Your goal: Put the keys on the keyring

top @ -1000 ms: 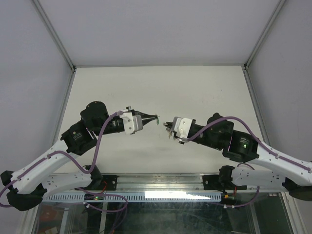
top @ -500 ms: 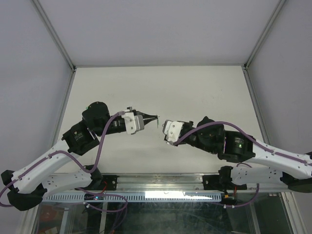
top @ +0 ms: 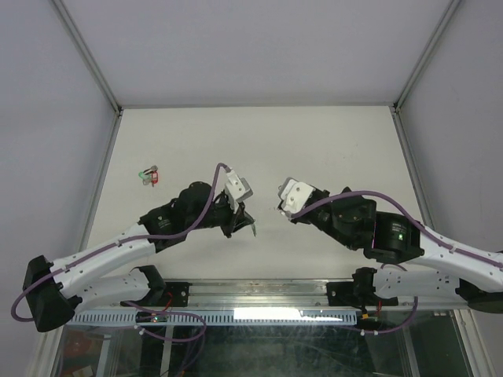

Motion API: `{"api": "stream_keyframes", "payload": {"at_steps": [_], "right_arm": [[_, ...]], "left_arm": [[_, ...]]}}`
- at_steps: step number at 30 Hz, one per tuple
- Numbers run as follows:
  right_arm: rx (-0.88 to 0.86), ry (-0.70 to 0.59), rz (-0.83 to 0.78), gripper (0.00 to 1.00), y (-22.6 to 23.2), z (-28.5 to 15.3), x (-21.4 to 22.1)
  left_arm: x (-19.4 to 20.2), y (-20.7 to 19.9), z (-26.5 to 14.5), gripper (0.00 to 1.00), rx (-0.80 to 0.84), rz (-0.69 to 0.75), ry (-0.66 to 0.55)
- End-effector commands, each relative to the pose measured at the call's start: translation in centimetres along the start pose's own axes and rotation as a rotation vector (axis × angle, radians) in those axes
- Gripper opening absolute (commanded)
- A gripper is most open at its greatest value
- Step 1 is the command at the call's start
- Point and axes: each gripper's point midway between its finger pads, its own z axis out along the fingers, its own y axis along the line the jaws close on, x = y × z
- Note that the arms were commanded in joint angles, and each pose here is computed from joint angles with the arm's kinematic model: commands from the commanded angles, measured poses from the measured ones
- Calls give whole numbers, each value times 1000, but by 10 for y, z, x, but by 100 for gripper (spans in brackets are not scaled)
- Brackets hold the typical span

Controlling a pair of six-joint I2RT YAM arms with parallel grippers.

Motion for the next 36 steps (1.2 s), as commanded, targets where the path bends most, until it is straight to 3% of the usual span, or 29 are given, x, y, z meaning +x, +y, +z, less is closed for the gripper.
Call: {"api": "stream_keyframes", "payload": {"at_steps": [1,9,17,20,24,36], "right_arm": [[95,-56,73,0,-20,-6,-15],[76,-32,99,0,-10,0,-7],[63,-12,124,0,-2,4,3],[61,7,133,0,2,5,14],[36,12,156,0,7,6,24],[-79,-85,214,0,19,21,39]], "left_arm": [[36,-8,15,0,-17,-302,79],[107,36,52,0,-211,-449,271],[125,78,76,0,-295,-445,335],[121,89,74,15,-317,-432,320],[93,90,64,34,-296,-394,245],[-42,35,-2,47,-59,-263,-193]]}}
